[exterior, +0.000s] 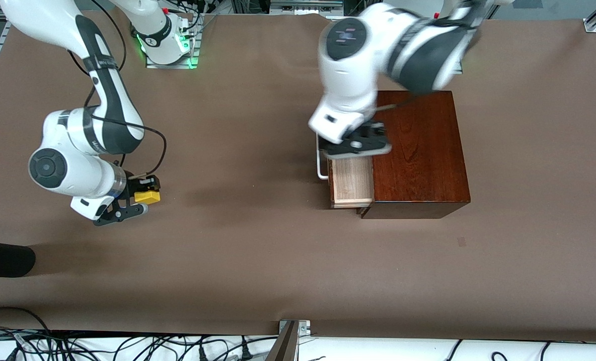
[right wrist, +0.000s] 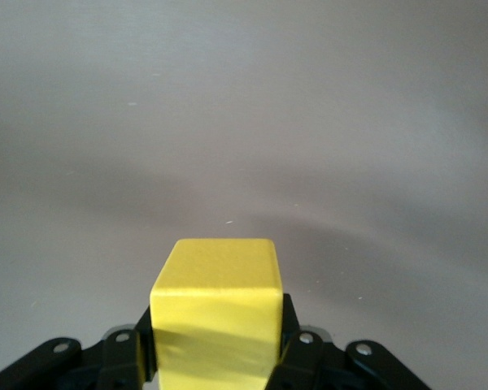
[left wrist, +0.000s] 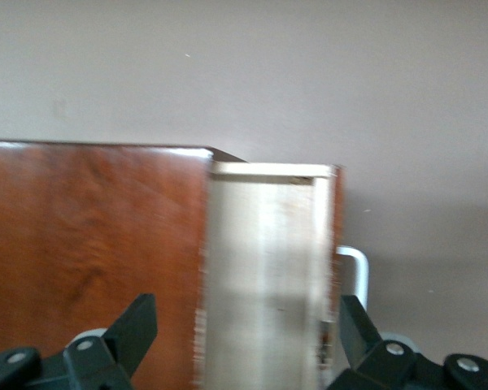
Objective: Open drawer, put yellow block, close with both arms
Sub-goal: 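Lift the yellow cube with the right gripper and carry it over the drawer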
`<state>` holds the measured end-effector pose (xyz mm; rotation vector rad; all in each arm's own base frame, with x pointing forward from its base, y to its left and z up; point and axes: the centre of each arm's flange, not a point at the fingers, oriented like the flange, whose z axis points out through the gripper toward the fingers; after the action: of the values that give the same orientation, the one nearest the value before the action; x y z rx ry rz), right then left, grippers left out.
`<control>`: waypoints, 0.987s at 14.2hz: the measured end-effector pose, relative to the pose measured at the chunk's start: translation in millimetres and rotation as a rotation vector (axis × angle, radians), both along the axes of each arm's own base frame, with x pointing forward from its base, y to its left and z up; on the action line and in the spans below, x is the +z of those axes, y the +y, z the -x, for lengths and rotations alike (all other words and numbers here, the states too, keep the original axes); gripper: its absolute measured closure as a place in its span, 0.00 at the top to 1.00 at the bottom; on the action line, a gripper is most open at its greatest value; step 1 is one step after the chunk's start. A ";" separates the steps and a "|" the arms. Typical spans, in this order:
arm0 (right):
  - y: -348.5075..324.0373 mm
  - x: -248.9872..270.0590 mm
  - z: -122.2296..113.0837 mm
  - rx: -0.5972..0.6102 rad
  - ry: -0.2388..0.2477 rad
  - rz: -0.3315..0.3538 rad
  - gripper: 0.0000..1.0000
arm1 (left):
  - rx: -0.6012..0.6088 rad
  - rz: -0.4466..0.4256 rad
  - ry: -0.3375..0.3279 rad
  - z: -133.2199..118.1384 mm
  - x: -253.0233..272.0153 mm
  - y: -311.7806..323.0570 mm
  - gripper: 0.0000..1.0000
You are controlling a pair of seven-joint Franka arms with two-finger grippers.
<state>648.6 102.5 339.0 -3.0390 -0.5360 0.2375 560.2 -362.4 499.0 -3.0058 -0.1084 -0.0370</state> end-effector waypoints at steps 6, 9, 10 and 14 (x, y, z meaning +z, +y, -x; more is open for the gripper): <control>149.2 66.1 26.3 0.297 -0.015 -0.103 0.56 | -0.154 0.079 0.043 -43.8 54.7 187.9 1.00; 244.6 86.9 64.7 0.473 -0.066 -0.108 0.56 | -0.135 0.054 0.050 -18.0 69.2 244.1 1.00; 276.4 92.3 79.9 0.543 -0.093 -0.086 0.56 | -0.111 0.050 0.049 -9.9 72.7 261.9 1.00; 414.0 96.2 159.4 0.838 -0.207 -0.016 0.56 | -0.065 0.044 0.054 6.4 79.7 298.3 1.00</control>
<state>489.2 516.5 435.2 -2.6376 -1.7779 -0.0663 553.8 -64.1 578.7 -3.0507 -0.0067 0.0405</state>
